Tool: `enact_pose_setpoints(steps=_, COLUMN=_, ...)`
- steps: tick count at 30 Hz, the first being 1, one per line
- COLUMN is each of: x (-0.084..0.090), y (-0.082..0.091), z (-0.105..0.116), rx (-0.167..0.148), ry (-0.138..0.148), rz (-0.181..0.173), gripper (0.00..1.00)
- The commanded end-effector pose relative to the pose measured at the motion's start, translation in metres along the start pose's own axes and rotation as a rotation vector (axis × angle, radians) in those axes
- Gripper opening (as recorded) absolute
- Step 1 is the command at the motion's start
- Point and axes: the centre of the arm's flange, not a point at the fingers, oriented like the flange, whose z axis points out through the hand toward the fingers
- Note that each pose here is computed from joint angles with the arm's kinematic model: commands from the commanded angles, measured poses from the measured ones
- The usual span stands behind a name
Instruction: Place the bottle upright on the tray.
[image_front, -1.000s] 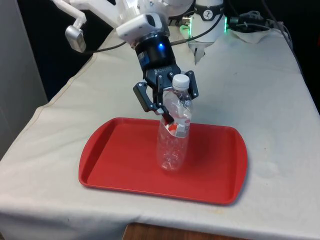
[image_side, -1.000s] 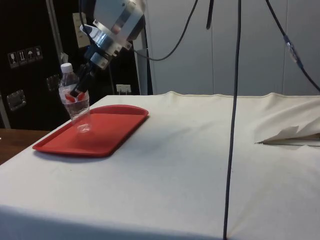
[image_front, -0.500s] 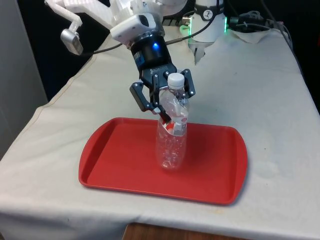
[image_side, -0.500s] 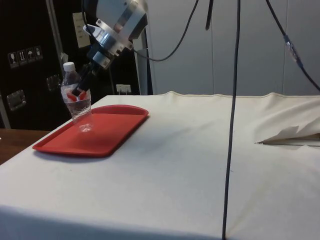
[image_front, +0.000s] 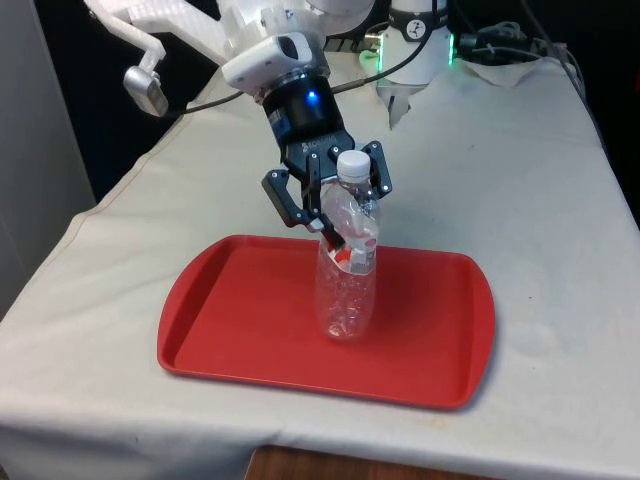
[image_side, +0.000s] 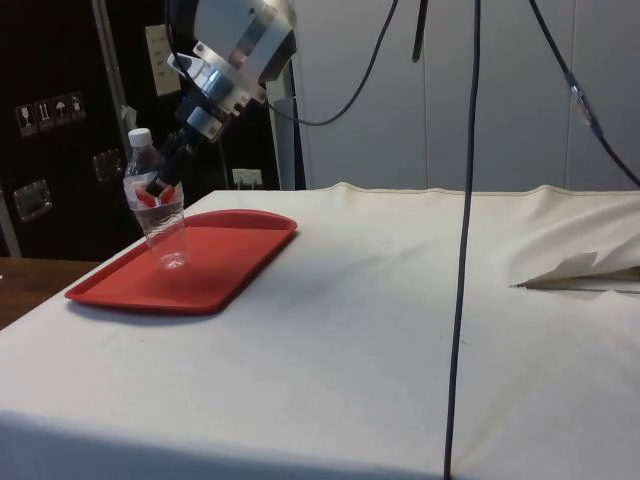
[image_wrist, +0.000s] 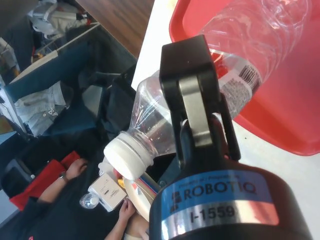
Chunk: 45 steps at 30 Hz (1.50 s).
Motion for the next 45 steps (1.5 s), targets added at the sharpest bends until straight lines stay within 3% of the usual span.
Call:
enact_pose_setpoints(steps=1, x=0.0006, y=-0.0001, z=-0.0015, rx=-0.005, ry=0.007, rz=-0.002, gripper=0.14)
enact_pose_setpoints(steps=32, x=-0.0026, y=-0.0010, z=0.0012, rx=0.042, ry=0.016, rz=0.016, gripper=0.14)
enact_pose_setpoints(steps=45, x=-0.0045, y=-0.0013, z=0.0030, rx=0.048, ry=0.018, rz=0.019, gripper=0.16)
